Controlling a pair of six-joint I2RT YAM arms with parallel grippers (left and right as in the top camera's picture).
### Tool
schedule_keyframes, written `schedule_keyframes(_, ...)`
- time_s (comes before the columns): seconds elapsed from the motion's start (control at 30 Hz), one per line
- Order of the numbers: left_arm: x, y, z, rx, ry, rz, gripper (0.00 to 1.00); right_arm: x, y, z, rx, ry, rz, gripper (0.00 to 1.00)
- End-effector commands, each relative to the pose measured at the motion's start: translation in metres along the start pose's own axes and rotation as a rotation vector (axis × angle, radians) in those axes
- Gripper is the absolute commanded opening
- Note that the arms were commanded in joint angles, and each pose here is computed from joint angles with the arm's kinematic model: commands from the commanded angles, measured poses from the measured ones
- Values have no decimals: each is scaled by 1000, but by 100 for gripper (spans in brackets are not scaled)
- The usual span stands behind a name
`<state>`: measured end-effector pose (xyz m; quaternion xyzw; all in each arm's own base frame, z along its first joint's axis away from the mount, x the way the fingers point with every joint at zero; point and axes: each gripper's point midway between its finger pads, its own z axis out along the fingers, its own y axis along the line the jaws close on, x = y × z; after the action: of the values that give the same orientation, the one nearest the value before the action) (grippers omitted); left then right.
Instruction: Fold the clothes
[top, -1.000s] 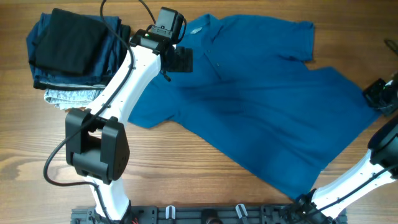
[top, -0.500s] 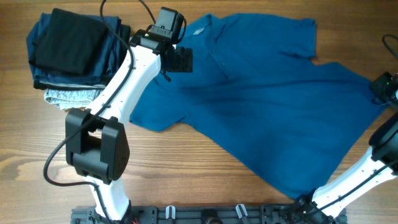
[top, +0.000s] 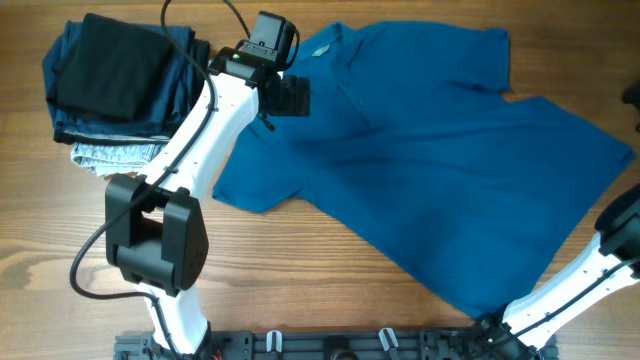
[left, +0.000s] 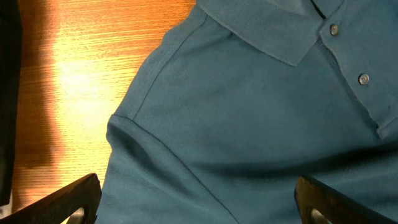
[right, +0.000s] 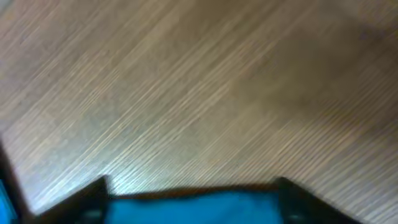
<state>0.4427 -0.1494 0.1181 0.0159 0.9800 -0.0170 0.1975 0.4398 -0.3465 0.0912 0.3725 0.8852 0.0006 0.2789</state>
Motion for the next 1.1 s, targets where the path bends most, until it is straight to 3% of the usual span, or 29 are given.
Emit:
schedule_keyframes(0.0,1,0,3,-4,4,2,100,2,13,-18,-37,26,58,99)
schedule_keyframes(0.2,0,0,3,-4,4,2,100,12,12,-18,-25,67,239,100)
schedule_keyframes(0.57,-41,-14,-1,58,-164,-15,100,12,12,-18,-24,67,250,100)
schedule_keyframes(0.6,-50,-18,-3,75,-199,8,91,12,12,-18,-24,67,250,100)
schedule_keyframes(0.67,-61,-27,-8,118,-243,50,61,12,12,-18,-24,67,250,100)
schedule_keyframes(0.73,-69,-29,-11,128,-273,48,45,12,12,-18,-24,67,250,100)
schedule_keyframes(0.97,-107,-30,-7,160,-413,27,41,12,12,-18,-24,67,250,99)
schedule_keyframes(1.07,-102,-31,23,150,-382,35,27,12,12,-18,-24,67,250,99)
